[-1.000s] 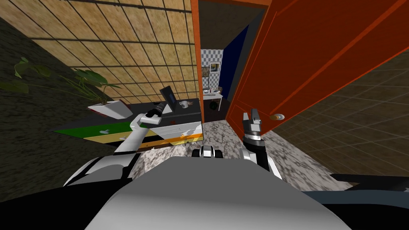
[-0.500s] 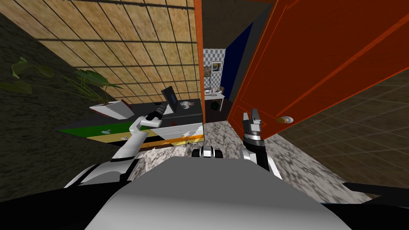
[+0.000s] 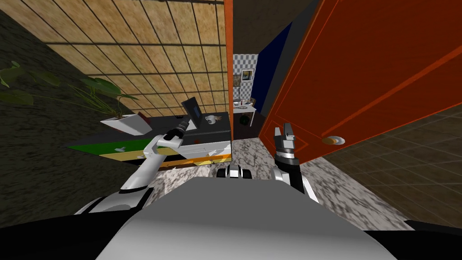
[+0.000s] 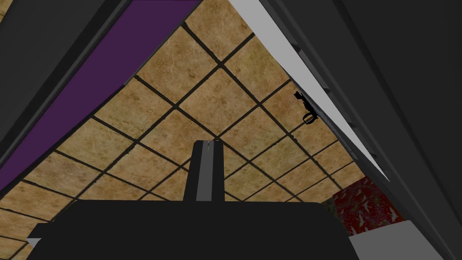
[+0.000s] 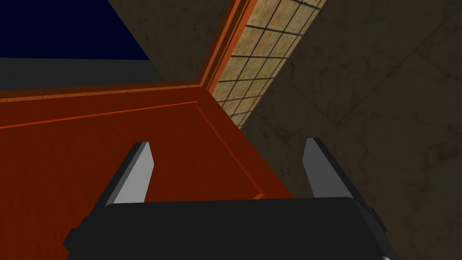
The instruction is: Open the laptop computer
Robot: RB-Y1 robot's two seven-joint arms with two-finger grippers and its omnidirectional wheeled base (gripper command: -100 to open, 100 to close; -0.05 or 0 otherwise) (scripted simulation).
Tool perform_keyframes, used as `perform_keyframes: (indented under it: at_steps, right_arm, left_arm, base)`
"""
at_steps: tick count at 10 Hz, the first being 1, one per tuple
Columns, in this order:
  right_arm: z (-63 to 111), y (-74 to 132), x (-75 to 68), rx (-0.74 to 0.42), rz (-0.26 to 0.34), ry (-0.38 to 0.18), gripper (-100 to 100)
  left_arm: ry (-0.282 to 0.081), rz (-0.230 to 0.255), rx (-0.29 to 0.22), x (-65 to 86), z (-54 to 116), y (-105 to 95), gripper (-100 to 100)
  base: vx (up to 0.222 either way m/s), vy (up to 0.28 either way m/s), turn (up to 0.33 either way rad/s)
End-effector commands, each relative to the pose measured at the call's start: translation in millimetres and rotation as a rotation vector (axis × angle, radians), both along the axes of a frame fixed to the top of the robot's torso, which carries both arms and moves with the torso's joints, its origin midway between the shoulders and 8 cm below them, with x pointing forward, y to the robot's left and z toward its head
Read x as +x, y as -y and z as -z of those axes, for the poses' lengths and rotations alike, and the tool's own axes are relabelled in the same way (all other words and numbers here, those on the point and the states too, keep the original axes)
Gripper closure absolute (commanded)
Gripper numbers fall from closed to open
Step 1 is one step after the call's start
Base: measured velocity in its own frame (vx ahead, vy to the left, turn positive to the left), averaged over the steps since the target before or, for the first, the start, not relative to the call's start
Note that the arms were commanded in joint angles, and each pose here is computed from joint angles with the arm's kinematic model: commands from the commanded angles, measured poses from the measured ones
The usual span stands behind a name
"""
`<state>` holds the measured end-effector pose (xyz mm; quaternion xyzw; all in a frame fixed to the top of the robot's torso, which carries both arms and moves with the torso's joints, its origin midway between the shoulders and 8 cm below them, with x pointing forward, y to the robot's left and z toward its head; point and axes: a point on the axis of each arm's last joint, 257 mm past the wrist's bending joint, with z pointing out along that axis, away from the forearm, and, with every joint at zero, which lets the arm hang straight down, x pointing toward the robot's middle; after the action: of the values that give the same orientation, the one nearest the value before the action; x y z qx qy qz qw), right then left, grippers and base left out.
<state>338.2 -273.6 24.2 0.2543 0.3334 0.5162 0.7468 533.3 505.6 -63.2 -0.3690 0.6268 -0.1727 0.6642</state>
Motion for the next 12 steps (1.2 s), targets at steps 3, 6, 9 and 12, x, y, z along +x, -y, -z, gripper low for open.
perform_keyframes:
  at_steps: [3, 6, 9, 12]
  right_arm:
    - [0.0, 0.0, 0.0, 0.0, 0.0, 0.0, 0]
    - [0.0, 0.0, 0.0, 0.0, 0.0, 0.0, 0]
    - [0.0, 0.0, 0.0, 0.0, 0.0, 0.0, 0]
    - [0.0, 0.0, 0.0, 0.0, 0.0, 0.0, 0]
  left_arm:
    - [0.019, 0.04, 0.005, -18.3, -8.2, 27.7, 100]
    - [0.012, 0.048, 0.002, -37.0, -4.6, 39.8, 100]
    - [-0.005, 0.044, -0.004, -56.2, 2.6, 46.1, 100]
    - [0.003, 0.046, -0.009, -70.1, -2.7, 55.8, 100]
  base:
    - [0.066, 0.019, 0.064]
    - [0.085, 0.026, 0.053]
    - [0.059, 0.019, 0.058]
    - [0.043, 0.012, 0.034]
